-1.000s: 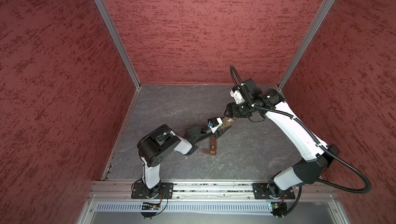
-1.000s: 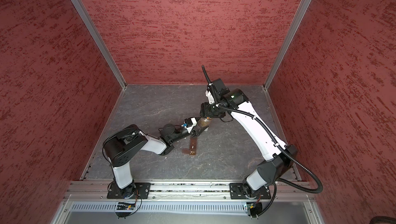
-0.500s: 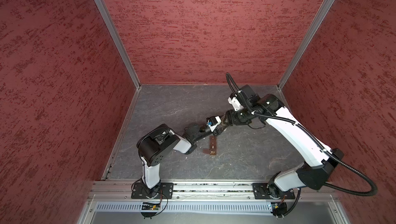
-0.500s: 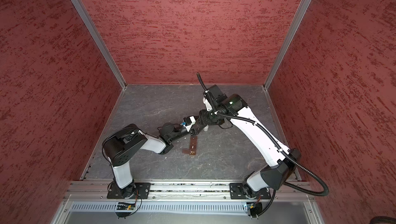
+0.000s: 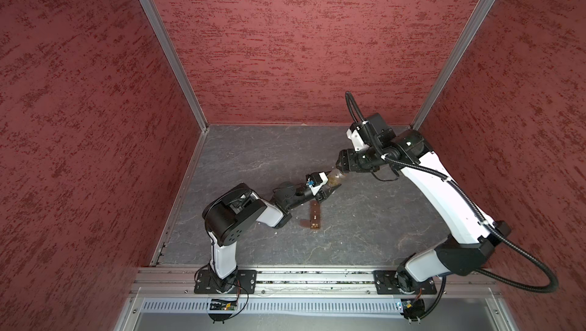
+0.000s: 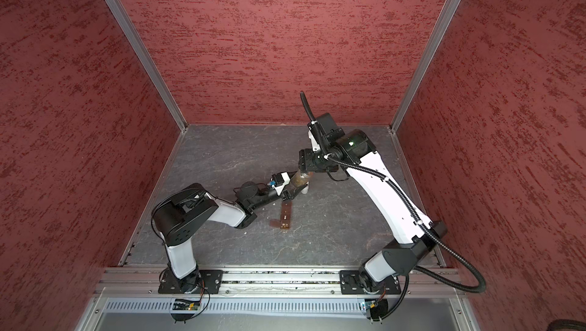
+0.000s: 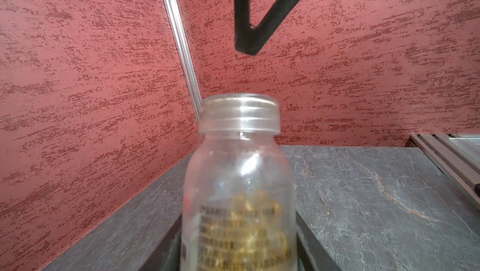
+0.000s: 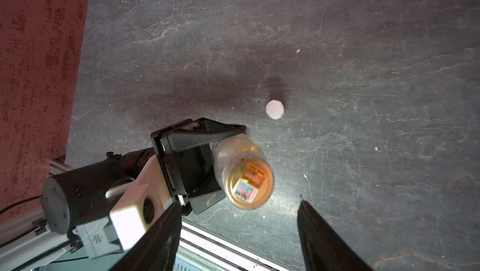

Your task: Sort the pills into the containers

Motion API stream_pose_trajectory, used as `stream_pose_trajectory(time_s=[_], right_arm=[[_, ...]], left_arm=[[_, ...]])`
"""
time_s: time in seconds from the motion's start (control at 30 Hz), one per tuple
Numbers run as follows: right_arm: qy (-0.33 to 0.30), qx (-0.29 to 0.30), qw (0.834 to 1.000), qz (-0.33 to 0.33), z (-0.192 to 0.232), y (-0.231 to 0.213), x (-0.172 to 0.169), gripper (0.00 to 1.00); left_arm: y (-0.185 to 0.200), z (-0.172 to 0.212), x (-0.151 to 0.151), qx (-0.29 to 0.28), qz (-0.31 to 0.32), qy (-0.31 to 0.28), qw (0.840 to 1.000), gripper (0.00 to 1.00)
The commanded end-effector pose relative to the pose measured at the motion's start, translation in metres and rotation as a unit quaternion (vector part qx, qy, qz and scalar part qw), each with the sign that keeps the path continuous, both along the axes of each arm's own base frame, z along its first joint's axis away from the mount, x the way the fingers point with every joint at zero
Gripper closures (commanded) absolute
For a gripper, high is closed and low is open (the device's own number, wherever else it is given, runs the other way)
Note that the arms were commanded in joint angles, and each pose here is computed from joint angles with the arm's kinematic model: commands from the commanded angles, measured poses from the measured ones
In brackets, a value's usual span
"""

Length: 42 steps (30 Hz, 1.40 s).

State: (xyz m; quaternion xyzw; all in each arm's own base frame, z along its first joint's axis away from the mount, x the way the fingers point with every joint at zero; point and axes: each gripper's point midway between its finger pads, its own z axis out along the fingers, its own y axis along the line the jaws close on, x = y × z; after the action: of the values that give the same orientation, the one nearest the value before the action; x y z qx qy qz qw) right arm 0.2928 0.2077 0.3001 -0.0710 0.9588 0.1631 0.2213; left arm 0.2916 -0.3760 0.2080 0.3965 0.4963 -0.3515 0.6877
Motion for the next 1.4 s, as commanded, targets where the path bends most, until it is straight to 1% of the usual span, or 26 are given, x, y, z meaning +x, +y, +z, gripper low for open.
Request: stream_pose_trajectory(time_s=[0.0,0.23,0.8,1.13,1.23,1.37], right_arm=[[-0.006,-0.012,1.0,0.013,-0.007,0.005,0.013,0.28],[0.012,0.001,0.999,0.036,-0.017,0.017,0.014,0.29],[0.036,0.029,0.997,0.067,-0.019,0.021,-0.013,0.37],[0.047,0.038,0.994,0.094,-0.02,0.032,-0.041,0.41],[0.034,0.036,0.994,0.093,-0.013,0.028,-0.044,0.4],[0.004,0.001,0.998,0.058,-0.001,0.01,-0.032,0.32]], left_arm=[[0.0,0.005,-0.002,-0.007,0.0,0.0,1.0,1.0],[-0.001,0.006,-0.002,-0.008,-0.003,0.0,1.0,1.0],[-0.002,0.003,0.003,-0.008,0.001,0.003,1.0,1.0],[0.001,0.001,0.009,-0.008,0.007,0.006,1.0,1.0],[0.002,0.002,0.008,-0.008,0.006,0.006,1.0,1.0],[0.003,0.003,0.006,-0.009,0.007,0.005,1.0,1.0]])
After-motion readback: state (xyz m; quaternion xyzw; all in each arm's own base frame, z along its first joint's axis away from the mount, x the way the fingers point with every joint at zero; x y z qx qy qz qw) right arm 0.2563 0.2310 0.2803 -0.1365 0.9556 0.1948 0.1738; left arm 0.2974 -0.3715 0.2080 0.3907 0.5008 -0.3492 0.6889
